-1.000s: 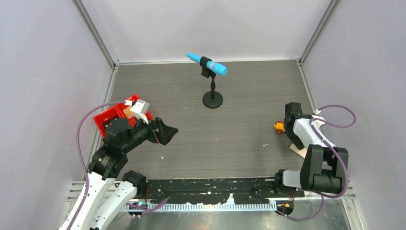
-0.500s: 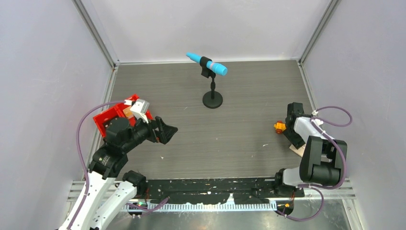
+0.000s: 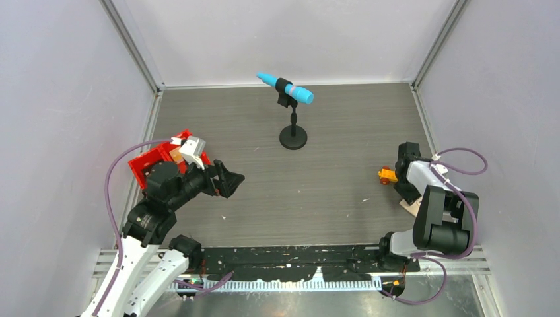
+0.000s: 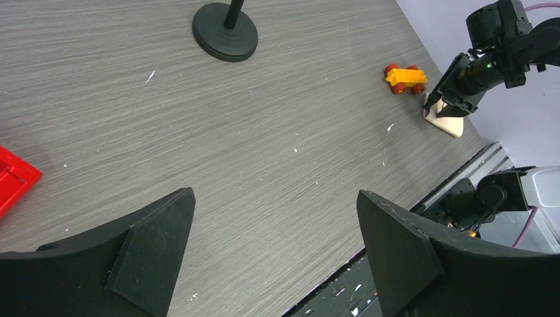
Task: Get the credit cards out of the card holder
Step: Pick up the card holder from the corner of the board.
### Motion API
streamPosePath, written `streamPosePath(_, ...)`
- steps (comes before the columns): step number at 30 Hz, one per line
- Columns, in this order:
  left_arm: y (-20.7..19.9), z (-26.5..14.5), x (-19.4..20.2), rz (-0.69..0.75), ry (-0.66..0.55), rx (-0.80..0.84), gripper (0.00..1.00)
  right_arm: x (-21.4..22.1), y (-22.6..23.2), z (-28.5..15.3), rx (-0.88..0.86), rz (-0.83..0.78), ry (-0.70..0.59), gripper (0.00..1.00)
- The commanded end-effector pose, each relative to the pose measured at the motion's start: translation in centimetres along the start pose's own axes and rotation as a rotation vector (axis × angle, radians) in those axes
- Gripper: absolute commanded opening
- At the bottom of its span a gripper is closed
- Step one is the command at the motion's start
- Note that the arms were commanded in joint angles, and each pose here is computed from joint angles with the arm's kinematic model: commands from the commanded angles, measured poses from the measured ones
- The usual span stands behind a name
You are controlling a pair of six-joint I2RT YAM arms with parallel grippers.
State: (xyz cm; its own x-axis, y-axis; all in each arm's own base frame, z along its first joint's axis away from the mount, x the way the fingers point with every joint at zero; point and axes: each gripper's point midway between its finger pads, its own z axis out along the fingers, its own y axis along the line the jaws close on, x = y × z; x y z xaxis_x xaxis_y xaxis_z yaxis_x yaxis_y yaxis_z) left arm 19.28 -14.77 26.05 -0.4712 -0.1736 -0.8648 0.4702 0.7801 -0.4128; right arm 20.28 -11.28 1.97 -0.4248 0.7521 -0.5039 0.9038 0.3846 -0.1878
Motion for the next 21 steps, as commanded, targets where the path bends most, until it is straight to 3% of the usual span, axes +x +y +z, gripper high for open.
streamPosePath(1, 0.0, 0.1, -0.4, 0.019, -0.015, -0.002, 0.97, -0.2, -0.5, 0.3, 0.005, 0.038, -0.021, 0.36)
streamPosePath(4, 0.0, 0.1, -0.4, 0.019, -0.015, -0.003, 0.97, -1.1, -1.1, -0.2, 0.019, 0.044, -0.065, 0.23)
streamPosePath(5, 0.0, 0.0, -0.4, 0.020, -0.016, -0.002, 0.97, -1.5, -1.3, -0.4, 0.019, 0.046, -0.079, 0.12)
streamPosePath(7, 0.0, 0.0, -0.4, 0.020, -0.016, -0.001, 0.97, -2.2, -1.9, -0.8, 0.038, 0.045, -0.111, 0.06)
streamPosePath(21, 0.0, -0.2, -0.5, 0.026, -0.027, -0.001, 0.97, -6.7, -3.5, -5.6, -0.010, 0.085, -0.277, 0.05)
